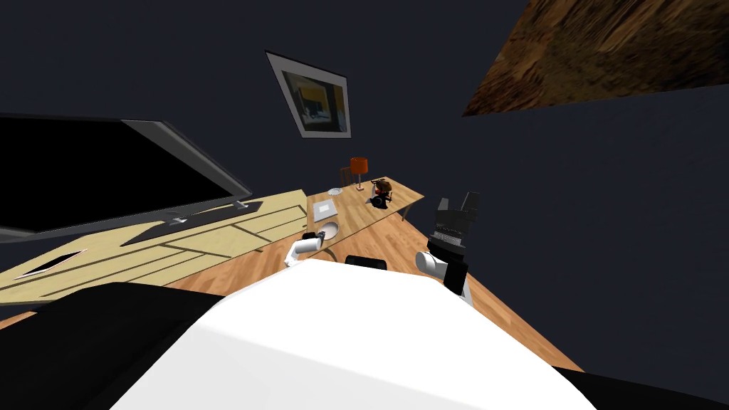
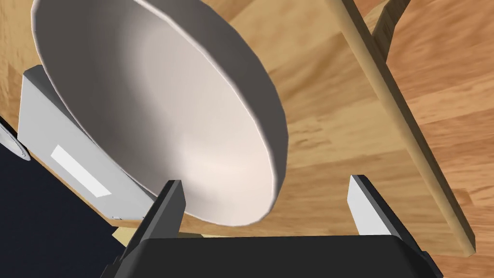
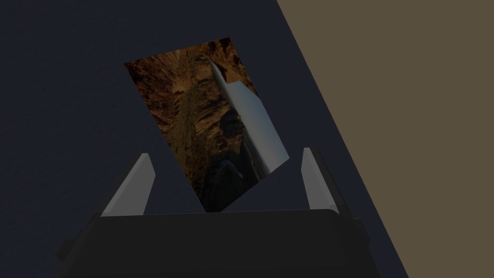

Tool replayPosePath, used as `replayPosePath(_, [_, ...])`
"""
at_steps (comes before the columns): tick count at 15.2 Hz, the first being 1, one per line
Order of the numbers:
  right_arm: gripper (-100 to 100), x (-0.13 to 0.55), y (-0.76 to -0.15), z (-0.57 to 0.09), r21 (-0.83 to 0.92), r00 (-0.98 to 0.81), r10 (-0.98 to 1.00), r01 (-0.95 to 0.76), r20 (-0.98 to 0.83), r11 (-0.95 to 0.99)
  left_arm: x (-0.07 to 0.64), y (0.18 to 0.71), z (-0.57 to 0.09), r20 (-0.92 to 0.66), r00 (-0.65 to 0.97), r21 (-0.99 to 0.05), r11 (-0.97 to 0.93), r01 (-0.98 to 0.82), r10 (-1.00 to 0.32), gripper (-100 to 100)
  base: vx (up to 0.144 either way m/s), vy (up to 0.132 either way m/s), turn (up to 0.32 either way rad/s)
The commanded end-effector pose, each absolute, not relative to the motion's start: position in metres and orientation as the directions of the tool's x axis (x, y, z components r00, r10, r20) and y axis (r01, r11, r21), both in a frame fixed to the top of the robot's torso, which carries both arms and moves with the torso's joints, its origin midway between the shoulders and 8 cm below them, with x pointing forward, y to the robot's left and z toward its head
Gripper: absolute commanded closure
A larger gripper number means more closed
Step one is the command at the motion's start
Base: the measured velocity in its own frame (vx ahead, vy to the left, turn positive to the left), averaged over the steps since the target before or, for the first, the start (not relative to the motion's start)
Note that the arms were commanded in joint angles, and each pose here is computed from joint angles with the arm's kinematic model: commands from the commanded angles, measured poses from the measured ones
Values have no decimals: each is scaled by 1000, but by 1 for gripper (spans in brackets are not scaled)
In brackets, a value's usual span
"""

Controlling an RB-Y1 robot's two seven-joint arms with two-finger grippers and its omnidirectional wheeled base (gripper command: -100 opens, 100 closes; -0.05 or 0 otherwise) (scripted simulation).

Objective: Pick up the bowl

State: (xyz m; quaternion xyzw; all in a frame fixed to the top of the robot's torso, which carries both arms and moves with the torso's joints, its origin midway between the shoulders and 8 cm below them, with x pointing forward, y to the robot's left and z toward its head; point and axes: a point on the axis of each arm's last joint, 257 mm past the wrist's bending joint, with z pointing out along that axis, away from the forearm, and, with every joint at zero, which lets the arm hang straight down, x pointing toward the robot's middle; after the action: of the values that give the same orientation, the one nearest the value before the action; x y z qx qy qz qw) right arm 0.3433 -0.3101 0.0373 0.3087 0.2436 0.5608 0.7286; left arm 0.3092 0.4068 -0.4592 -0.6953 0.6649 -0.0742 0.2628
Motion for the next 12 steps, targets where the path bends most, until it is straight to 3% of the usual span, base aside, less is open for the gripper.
replayPosePath(1, [0, 343, -310, 37, 723, 252, 968, -667, -9, 181, 302, 396, -468, -219, 108, -438, -1, -899, -970, -100, 28, -31, -7])
replayPosePath(10, [0, 343, -310, 37, 723, 252, 968, -667, -9, 181, 313, 397, -483, -228, 103, -449, 10, -893, -968, -100, 8, 16, 6])
replayPosePath(11, [0, 343, -310, 37, 723, 252, 968, -667, -9, 181, 314, 397, -483, -228, 104, -450, 10, -893, -968, 100, 0, 0, 0])
replayPosePath(12, [0, 343, -310, 37, 723, 252, 968, -667, -9, 181, 314, 397, -483, -228, 104, -450, 10, -893, -968, 100, 0, 0, 0])
